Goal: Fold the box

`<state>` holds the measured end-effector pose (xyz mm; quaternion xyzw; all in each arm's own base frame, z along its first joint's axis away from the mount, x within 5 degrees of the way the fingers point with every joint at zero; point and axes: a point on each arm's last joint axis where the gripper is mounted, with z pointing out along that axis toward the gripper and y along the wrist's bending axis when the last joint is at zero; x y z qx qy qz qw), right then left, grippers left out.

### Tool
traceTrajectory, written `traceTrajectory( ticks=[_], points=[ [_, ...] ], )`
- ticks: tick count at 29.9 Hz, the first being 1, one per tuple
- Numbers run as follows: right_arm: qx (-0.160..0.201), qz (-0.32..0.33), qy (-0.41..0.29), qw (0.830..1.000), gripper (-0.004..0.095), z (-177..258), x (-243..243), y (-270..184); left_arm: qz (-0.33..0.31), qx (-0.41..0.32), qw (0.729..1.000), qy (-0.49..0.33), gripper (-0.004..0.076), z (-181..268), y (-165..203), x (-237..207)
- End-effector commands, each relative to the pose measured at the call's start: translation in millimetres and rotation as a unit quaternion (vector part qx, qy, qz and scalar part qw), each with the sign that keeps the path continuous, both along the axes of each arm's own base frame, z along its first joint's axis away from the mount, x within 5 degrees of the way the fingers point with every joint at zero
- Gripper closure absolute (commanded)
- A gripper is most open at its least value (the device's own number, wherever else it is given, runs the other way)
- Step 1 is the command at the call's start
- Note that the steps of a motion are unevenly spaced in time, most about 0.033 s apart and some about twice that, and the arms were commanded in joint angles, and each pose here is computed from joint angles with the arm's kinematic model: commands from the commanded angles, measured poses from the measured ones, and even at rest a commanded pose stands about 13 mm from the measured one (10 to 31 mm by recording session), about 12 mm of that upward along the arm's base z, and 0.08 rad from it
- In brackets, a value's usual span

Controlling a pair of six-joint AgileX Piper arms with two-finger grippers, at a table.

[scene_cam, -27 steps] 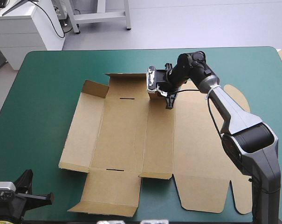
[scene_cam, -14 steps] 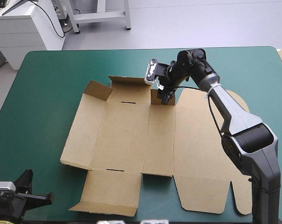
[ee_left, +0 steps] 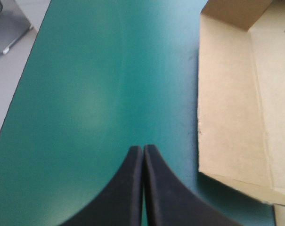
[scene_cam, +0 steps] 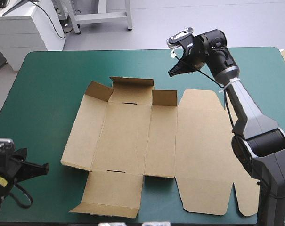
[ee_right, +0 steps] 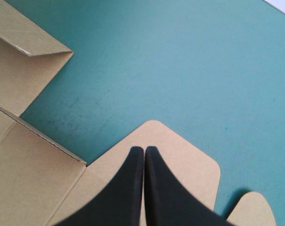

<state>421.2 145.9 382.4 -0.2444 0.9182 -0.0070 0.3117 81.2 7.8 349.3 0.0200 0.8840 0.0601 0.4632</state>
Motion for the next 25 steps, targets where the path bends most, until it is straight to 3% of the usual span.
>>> traceTrajectory(
  ticks=[1, 9, 13, 17, 22, 25],
  points=[
    [0.029, -0.03, -0.045, 0.998, 0.0923, 45, -27, -19, 0.006, 0.037, 0.999, 0.033, 0.0731, 12, 4, 39],
    [0.052, -0.061, -0.037, 0.996, 0.0923, 65, -74, -39, 0.003, 0.05, 0.987, 0.15, 0.0708, -4, 2, 121],
    [0.034, -0.078, -0.029, 0.996, 0.0923, 63, -106, -53, -0.016, 0.048, 0.98, 0.194, 0.0708, -8, 7, 150],
    [0.03, -0.101, -0.036, 0.994, 0.0923, 54, -137, -67, -0.016, -0.063, 0.969, 0.237, 0.0708, -11, 28, 169],
    [0.07, -0.125, -0.079, 0.987, 0.0923, 45, -195, -86, -0.078, -0.212, 0.933, 0.281, 0.0708, -28, 51, 191],
    [0.088, -0.133, -0.092, 0.983, 0.0924, 32, -226, -96, -0.125, -0.246, 0.918, 0.285, 0.0708, -41, 53, 205]
  ],
)
